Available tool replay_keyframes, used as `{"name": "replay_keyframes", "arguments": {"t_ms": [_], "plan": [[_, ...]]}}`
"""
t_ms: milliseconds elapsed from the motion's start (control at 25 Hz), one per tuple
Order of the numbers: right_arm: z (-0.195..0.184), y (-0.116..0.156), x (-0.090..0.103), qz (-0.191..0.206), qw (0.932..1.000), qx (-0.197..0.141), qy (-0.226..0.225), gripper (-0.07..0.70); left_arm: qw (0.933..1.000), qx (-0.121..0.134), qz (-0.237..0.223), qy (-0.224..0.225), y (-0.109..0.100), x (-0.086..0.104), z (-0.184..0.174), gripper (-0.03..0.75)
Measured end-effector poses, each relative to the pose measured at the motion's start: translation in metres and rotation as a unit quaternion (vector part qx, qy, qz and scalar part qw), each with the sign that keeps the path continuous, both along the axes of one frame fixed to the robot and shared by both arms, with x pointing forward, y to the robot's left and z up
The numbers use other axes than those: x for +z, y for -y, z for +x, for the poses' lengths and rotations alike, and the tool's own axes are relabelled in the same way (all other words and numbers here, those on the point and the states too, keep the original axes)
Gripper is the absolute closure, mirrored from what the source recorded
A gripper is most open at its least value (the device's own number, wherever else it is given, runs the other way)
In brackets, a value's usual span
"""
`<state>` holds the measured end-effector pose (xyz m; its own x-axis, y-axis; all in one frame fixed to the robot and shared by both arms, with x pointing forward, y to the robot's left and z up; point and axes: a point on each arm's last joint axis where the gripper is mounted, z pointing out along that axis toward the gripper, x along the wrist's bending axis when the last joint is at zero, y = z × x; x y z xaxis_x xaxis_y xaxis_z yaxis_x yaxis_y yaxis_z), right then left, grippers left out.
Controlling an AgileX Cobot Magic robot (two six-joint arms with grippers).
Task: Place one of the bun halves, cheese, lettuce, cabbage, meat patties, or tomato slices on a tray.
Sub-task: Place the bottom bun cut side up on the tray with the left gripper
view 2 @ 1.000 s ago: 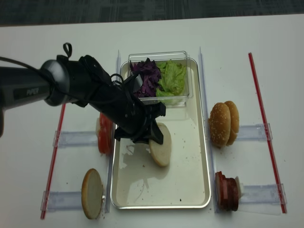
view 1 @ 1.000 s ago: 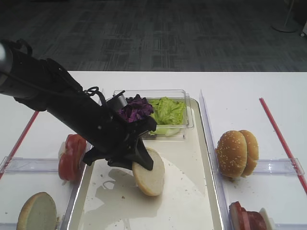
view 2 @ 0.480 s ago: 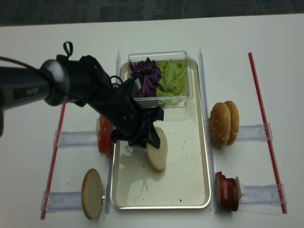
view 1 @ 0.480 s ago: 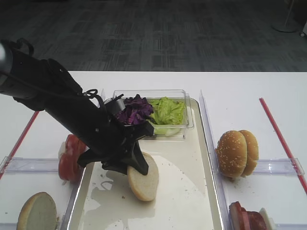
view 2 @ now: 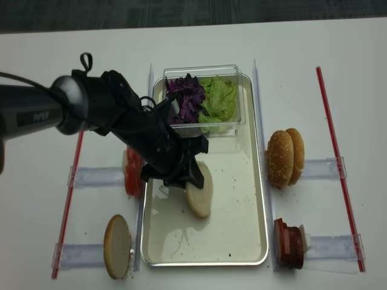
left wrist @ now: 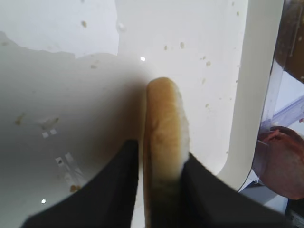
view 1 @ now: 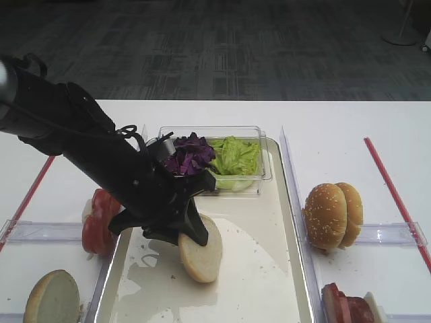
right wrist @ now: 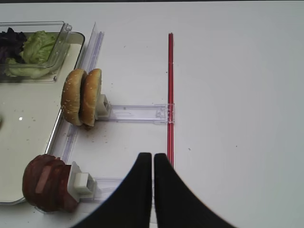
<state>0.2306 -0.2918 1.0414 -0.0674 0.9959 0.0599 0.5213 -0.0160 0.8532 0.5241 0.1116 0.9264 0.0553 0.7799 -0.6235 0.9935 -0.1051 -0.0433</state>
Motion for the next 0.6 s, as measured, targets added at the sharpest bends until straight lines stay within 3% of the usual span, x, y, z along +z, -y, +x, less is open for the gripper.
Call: {"name": "replay_keyframes", "arguments": {"t_ms": [600], "plan": [[0.0, 0.0, 0.0, 0.0, 1.0, 0.0, 0.0, 0.148, 1.0, 0.005, 0.0, 0.0, -0.0027, 0.0, 0.0017, 0.564]]}}
